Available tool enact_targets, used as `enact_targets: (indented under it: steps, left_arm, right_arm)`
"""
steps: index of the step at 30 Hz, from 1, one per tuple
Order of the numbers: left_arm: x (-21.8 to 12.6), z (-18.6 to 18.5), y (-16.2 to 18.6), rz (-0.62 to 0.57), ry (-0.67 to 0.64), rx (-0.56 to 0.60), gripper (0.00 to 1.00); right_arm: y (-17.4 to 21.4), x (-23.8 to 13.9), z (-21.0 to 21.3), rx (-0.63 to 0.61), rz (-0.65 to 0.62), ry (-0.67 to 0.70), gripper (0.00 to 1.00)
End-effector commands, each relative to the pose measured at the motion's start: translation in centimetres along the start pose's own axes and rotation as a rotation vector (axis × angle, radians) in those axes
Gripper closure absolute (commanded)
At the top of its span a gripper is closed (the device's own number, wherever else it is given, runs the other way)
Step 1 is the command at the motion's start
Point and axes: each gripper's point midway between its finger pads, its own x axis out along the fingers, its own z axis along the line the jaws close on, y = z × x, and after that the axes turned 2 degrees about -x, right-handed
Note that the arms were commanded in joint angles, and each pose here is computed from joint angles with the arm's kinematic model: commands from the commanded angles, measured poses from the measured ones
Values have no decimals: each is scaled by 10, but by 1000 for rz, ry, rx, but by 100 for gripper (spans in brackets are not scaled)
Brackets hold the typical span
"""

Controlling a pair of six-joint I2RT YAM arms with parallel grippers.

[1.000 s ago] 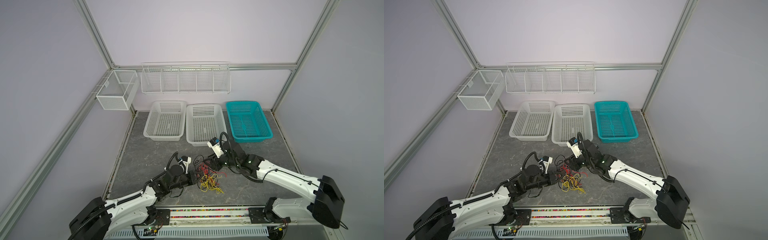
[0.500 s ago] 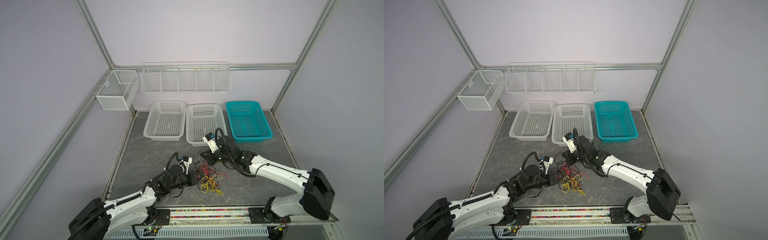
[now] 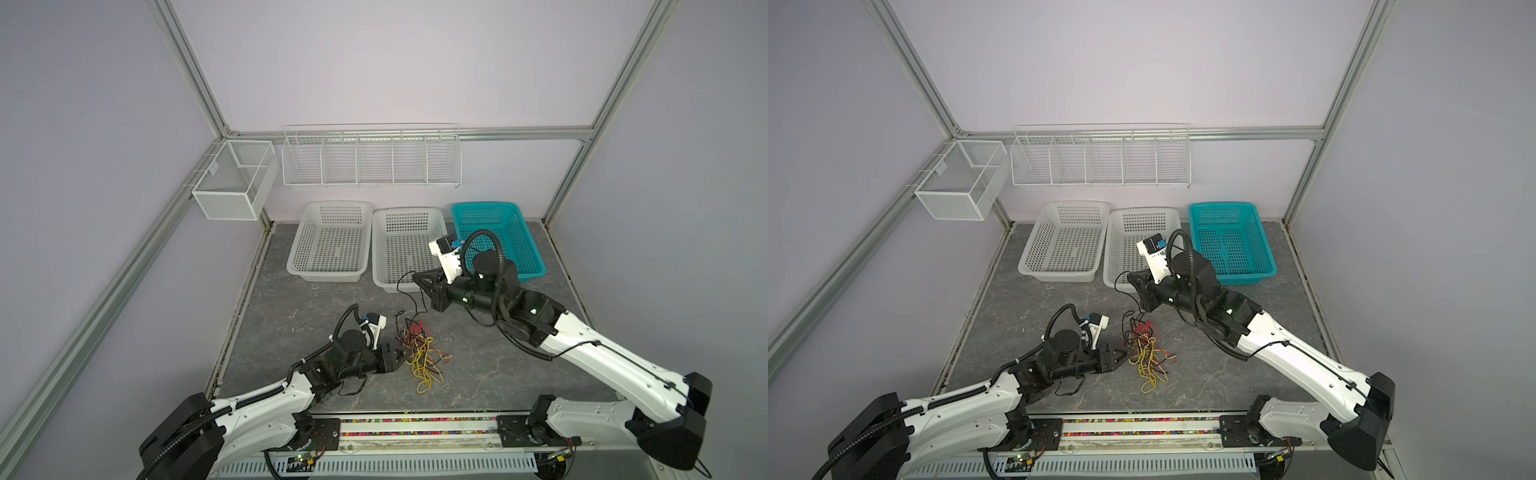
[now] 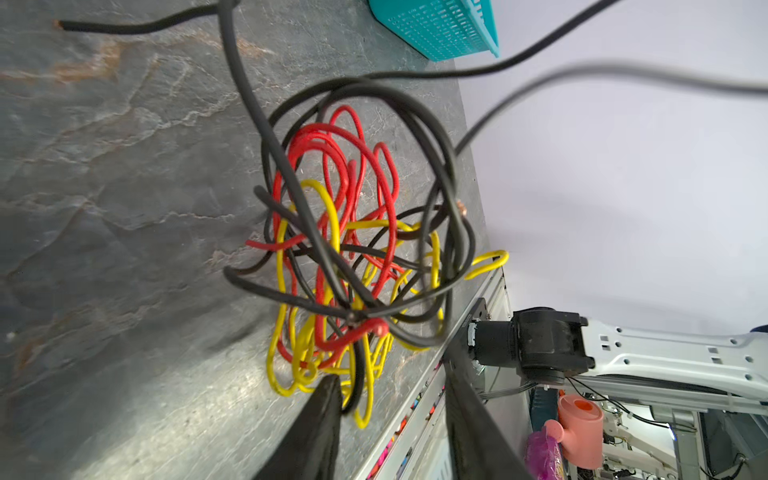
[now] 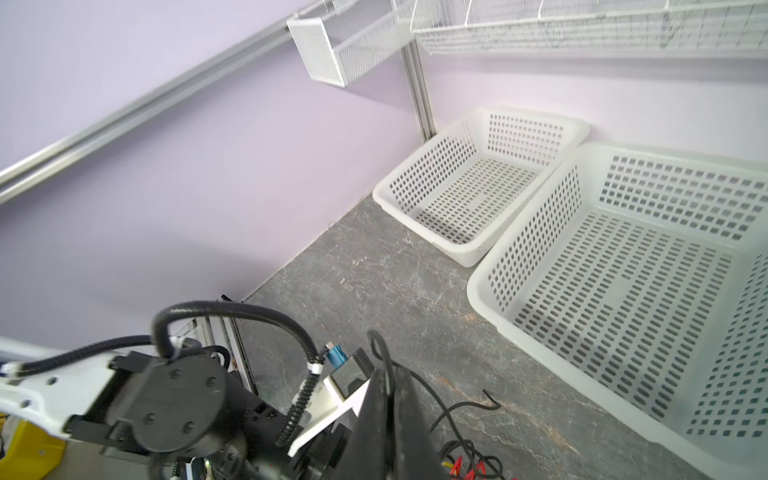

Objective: Untangle the cables

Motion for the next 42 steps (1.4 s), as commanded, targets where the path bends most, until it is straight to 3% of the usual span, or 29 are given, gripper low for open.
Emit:
enact_targets:
  steps: [1,9,16,20,23,32,38,42]
  left_arm:
    - [3,4,2,3,3,19,57]
    - [12,13,6,31,-13,25,57]
    - [13,20,7,26,-38,38,71]
    - [14,15,5,13,-10,43,72]
    - [13,8,3,8,25,45,65]
    - [1,-16,-4,-31,109,59,25]
    - [-5,-28,-6,-42,158,61,13]
    - [-2,-30,-6,-34,170,61,13]
  right_arm:
    - [-18,-19,11,-34,-23,-20,93]
    - [-73,-70,33,-77,-143,-45,93]
    - [-104,-101,46,-117,-180,-53,93]
    - [-112,-107,52,-110,-187,-79,93]
    - [-117,-108,53,-111,-181,-71,93]
    - [-136,-110,52,-153,-158,-26,93]
    - [-100,-89,29,-126,-90,46,93]
    - [-66,-82,20,-84,-60,47,93]
